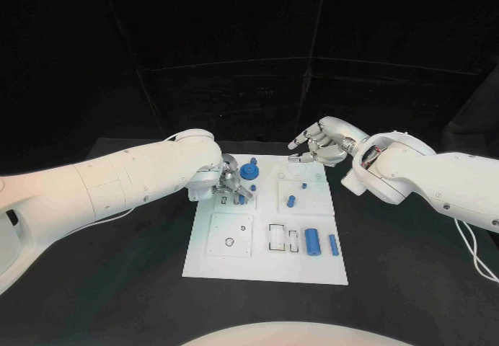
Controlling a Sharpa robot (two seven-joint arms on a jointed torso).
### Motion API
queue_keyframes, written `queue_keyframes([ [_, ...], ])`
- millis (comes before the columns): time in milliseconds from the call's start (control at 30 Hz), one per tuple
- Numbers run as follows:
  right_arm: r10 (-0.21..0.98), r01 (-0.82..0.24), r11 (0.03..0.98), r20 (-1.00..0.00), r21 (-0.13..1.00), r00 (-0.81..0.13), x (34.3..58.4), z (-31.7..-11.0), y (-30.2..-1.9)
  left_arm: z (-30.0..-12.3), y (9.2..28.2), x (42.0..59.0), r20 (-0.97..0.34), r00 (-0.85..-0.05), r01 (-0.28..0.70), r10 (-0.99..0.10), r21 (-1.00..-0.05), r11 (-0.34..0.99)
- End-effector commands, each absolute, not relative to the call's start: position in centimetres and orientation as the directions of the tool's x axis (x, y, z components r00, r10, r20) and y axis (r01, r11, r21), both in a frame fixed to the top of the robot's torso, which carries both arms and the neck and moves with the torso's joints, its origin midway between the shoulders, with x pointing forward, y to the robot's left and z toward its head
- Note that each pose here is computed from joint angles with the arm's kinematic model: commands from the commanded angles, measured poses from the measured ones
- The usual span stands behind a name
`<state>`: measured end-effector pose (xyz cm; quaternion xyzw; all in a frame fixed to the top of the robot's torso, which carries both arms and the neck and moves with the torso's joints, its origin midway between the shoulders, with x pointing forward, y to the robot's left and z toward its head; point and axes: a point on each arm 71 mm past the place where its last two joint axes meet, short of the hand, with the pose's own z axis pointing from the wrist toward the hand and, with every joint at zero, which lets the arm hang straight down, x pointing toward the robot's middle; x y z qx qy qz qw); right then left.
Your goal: Assemble the parts on the task board
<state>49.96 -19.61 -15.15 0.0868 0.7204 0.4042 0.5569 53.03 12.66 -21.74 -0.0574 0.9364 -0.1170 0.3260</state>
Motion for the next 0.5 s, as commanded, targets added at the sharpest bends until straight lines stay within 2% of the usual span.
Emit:
queue_keyframes([
  [33,0.57,-0.328,0.657,-0.732,0.678,-0.372,49.96,-15.08,-19.5,-21.69,12.52,53.01,-0.594,-0.787,-0.019,-0.167,-0.247,0.969],
  [500,0.571,-0.326,0.657,-0.731,0.68,-0.374,49.98,-15.1,-19.51,-21.6,12.34,52.94,-0.6,-0.78,-0.01,-0.175,-0.268,0.963],
])
